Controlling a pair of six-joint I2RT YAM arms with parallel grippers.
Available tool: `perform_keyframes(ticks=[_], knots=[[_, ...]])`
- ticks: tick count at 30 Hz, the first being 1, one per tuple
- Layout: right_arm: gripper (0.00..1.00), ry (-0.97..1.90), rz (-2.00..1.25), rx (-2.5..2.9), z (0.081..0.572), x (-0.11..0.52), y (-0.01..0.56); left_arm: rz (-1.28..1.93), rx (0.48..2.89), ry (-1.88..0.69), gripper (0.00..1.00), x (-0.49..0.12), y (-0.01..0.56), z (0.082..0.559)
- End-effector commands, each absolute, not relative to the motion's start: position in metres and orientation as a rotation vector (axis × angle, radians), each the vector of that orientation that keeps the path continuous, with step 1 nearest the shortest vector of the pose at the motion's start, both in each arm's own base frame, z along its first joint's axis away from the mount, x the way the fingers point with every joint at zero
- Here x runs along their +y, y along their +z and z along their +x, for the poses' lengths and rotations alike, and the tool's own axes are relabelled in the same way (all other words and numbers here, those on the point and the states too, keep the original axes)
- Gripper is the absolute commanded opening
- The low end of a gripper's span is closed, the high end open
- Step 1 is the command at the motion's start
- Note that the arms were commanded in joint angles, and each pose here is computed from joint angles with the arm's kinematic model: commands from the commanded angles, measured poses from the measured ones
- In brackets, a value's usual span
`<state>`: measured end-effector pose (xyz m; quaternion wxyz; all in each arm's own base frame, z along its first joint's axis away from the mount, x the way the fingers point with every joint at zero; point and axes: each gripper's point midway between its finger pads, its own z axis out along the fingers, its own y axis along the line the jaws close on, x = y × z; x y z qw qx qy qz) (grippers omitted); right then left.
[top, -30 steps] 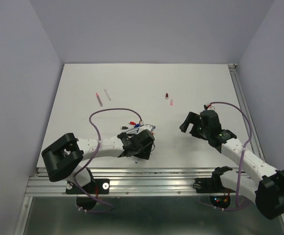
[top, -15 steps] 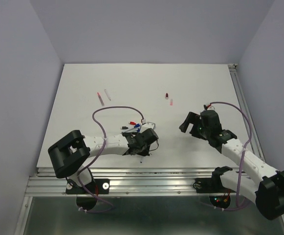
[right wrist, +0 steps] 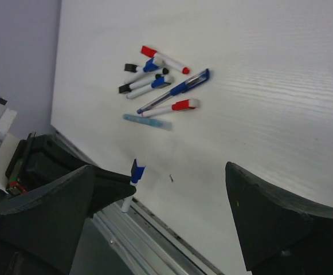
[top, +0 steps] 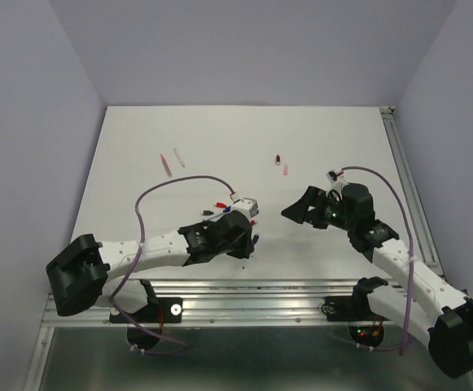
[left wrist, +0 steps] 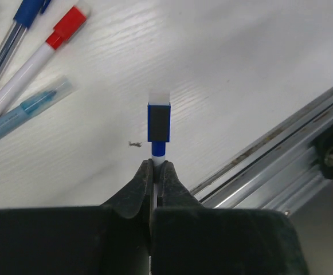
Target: Open the pen caps
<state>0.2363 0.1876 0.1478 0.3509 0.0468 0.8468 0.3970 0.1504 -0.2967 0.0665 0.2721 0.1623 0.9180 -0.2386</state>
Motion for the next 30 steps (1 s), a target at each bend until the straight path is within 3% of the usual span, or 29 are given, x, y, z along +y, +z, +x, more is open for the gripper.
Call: perform_keyframes(ticks=[1,10,20,26,27,29,30], knots=[[1.0,1.358,-0.064,2.069,0.22,0.226,0.178,0.429,2.283,-0.835,0.0,-0.324,0.114,0.161],[0.98,1.356,-0.022,2.041,0.233,0.258,0.185,0.331,2.207,-0.812,0.0,-0.341,0.138,0.187],[0.75,1.343,0.031,2.095,0.241,0.272,0.16,0.294,2.142,-0.867,0.0,-0.339,0.156,0.188],[0.49,1.401,0.014,2.091,0.24,0.285,0.16,0.262,2.138,-0.869,0.0,-0.339,0.157,0.19],[0.37,1.407,0.01,2.096,0.239,0.287,0.158,0.256,2.141,-0.863,0.0,-0.338,0.155,0.191],[0.27,1.413,0.005,2.104,0.237,0.288,0.157,0.238,2.137,-0.854,0.0,-0.337,0.156,0.193],[0.16,1.416,-0.001,2.102,0.236,0.289,0.158,0.227,2.136,-0.848,0.0,-0.336,0.156,0.195]])
